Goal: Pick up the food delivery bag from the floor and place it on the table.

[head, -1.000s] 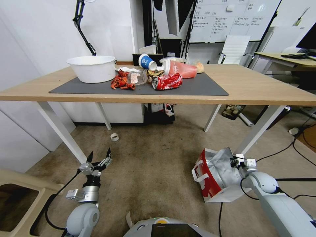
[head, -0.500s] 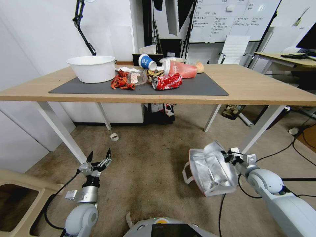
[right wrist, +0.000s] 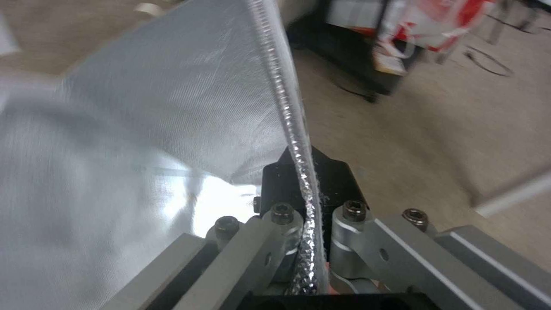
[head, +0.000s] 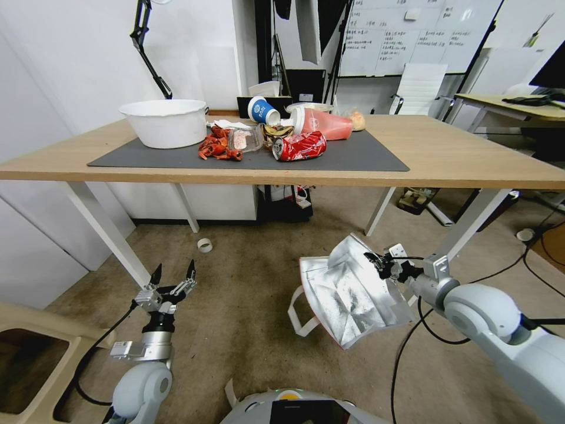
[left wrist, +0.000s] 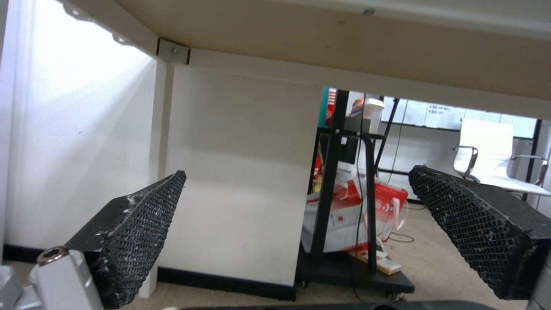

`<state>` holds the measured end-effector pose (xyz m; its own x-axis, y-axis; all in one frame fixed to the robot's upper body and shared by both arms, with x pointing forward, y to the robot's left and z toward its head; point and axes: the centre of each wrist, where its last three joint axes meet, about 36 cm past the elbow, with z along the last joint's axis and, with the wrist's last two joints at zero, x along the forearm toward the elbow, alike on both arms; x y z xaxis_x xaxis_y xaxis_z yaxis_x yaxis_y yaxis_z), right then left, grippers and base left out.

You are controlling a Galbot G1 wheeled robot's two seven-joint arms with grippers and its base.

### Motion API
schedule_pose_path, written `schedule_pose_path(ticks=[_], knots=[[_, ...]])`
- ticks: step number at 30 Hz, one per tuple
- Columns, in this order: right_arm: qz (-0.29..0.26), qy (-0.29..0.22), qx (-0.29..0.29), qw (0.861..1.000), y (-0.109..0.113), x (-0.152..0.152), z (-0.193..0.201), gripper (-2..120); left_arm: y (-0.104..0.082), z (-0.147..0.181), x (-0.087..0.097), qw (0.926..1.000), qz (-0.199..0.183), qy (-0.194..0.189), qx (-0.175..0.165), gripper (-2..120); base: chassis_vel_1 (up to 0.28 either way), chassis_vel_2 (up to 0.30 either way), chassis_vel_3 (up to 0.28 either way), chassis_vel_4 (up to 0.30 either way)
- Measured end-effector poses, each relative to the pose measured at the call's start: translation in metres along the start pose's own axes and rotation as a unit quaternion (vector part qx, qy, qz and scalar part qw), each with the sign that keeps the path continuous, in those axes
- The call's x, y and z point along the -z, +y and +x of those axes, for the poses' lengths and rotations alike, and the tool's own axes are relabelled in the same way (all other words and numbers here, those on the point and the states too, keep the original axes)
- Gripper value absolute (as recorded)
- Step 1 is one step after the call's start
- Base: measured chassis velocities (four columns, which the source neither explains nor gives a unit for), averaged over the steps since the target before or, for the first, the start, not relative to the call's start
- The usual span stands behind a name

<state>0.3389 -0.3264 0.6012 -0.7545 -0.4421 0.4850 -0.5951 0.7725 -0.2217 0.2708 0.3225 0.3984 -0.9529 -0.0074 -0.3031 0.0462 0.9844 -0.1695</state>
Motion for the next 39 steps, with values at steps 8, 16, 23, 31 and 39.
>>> schedule_pose_path(ticks=[8,16,23,31,39], knots=[[0.010,-0.003,0.036,0.999,0.013,0.038,0.023,0,0.002,0.000,0.005,1.0000,0.002,-0.003,0.001,100,0.000,0.000,0.000,0.000],[0.045,-0.023,0.050,0.997,0.026,0.065,0.042,0,-0.004,-0.003,0.012,0.9999,0.015,-0.002,-0.005,100,0.000,0.000,0.000,0.000],[0.050,-0.027,0.037,0.998,0.023,0.072,0.047,0,-0.008,0.000,0.017,0.9994,0.026,0.002,-0.021,100,0.000,0.000,0.000,0.000],[0.051,-0.029,0.031,0.998,0.021,0.072,0.047,0,-0.007,0.005,0.023,0.9989,0.037,0.008,-0.026,100,0.000,0.000,0.000,0.000],[0.056,-0.027,0.033,0.998,0.020,0.074,0.048,0,-0.007,0.009,0.027,0.9983,0.032,0.029,-0.039,100,0.000,0.000,0.000,0.000]])
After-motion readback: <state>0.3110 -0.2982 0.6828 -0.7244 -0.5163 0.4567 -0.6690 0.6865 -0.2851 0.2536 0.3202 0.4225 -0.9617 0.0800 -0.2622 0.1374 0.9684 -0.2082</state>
